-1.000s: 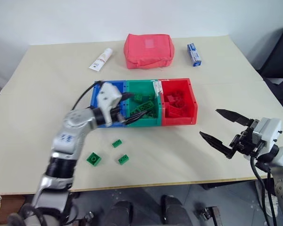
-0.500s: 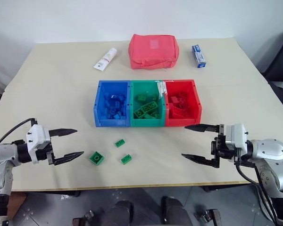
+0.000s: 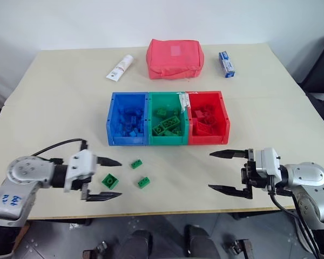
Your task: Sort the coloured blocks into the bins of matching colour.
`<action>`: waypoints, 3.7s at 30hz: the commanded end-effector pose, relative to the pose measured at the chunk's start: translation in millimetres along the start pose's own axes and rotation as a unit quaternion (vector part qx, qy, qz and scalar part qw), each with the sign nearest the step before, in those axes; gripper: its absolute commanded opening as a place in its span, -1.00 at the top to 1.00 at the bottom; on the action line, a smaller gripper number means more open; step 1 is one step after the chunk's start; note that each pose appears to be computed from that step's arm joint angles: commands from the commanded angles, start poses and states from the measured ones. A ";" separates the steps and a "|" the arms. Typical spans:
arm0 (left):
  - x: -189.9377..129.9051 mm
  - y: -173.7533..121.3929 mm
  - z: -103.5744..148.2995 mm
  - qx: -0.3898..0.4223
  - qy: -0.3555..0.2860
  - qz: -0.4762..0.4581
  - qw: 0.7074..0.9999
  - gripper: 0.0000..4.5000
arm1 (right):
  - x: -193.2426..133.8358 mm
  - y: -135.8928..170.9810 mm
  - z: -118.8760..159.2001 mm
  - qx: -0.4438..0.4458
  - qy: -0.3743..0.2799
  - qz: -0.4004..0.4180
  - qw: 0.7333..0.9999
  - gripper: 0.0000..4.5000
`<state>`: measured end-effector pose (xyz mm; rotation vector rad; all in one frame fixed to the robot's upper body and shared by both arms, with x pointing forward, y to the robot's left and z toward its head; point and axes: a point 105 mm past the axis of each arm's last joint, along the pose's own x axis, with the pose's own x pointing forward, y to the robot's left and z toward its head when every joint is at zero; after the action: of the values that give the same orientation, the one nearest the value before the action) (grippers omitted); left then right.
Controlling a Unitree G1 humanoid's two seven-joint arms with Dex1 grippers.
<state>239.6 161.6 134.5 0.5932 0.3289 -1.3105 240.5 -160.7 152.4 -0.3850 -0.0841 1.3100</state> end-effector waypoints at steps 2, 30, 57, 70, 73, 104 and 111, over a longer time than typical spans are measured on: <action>26.0 4.0 -1.2 -0.026 0.044 0.054 0.997 -0.99 | -5.0 0.3 9.0 -0.023 0.003 -0.014 1.000 -1.00; 51.0 66.2 50.1 -0.067 -0.121 0.164 0.977 0.79 | -28.9 2.0 18.8 -0.016 -0.020 -0.174 0.984 -1.00; -16.5 108.6 71.9 0.065 -0.239 0.207 0.946 -0.98 | -17.9 -18.4 34.4 -0.026 -0.067 -0.180 0.981 -1.00; -108.2 35.3 -59.3 -0.060 -0.118 0.237 0.962 -0.98 | 18.2 -11.9 27.1 -0.035 -0.062 -0.018 0.997 -1.00; -124.2 21.7 -86.9 -0.104 -0.084 0.240 0.962 -0.98 | 23.4 -4.5 23.0 -0.033 -0.054 0.015 0.998 -1.00; 30.2 54.1 -13.3 -0.074 0.031 0.121 0.989 -0.98 | -5.6 8.6 11.1 -0.024 -0.001 -0.057 0.998 -1.00; 41.2 51.9 -31.5 -0.081 0.077 0.104 0.988 -0.46 | -7.7 8.6 14.9 -0.026 0.003 -0.069 0.997 -1.00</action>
<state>302.5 147.6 109.4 0.5576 0.4273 -1.0508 228.9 -161.2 153.3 -0.3927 -0.1005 1.1833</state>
